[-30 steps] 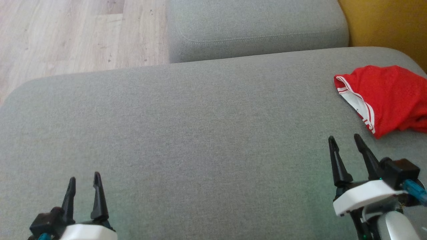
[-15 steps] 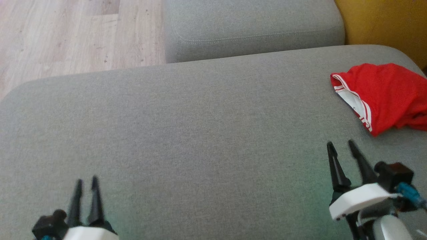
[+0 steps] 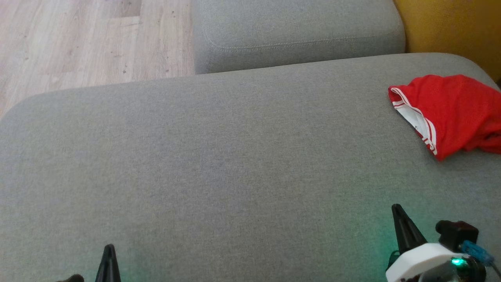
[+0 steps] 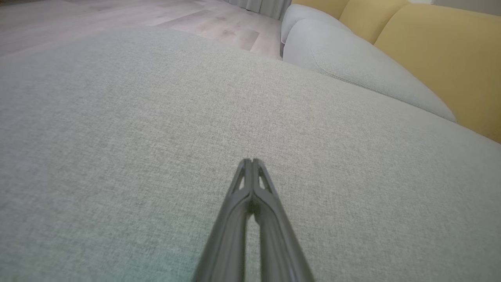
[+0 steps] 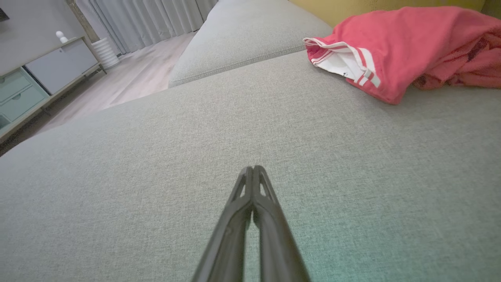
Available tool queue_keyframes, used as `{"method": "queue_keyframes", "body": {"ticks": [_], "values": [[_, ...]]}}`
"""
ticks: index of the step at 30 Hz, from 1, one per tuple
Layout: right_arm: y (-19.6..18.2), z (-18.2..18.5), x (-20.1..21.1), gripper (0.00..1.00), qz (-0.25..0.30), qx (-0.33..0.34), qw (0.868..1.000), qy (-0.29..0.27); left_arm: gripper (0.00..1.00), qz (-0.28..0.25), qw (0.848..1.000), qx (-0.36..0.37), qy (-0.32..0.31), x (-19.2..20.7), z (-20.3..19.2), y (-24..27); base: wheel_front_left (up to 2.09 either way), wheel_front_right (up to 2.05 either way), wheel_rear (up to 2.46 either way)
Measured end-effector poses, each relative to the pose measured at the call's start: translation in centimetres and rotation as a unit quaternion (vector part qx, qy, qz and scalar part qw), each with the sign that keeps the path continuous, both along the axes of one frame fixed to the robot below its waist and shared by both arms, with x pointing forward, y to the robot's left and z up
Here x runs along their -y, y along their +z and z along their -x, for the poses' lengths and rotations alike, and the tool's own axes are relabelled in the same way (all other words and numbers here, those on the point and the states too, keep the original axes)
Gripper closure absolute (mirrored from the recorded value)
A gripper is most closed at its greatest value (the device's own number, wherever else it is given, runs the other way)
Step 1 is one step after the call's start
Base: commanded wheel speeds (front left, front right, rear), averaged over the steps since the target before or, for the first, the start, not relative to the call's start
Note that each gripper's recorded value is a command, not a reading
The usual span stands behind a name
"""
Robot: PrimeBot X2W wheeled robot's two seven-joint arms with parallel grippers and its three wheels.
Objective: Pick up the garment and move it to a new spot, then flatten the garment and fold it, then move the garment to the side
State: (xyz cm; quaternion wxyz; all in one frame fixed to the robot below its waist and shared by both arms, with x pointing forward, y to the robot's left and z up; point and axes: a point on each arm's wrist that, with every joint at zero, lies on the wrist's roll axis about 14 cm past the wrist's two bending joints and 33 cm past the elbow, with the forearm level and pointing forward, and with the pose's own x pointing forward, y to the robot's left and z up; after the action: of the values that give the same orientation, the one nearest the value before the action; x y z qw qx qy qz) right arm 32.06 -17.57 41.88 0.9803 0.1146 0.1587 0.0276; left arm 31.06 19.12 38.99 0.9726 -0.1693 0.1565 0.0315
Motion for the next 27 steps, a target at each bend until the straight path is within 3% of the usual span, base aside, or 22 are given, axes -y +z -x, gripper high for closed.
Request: {"method": "queue_keyframes", "body": {"ticks": [27], "values": [[0.7, -0.9, 0.8, 1.00, -0.142, 0.002, 0.988, -0.060, 1.00, 0.130, 0.990, 0.008, 0.053, -0.1, -1.5, 1.3, 0.00, 0.00, 0.00]]}}
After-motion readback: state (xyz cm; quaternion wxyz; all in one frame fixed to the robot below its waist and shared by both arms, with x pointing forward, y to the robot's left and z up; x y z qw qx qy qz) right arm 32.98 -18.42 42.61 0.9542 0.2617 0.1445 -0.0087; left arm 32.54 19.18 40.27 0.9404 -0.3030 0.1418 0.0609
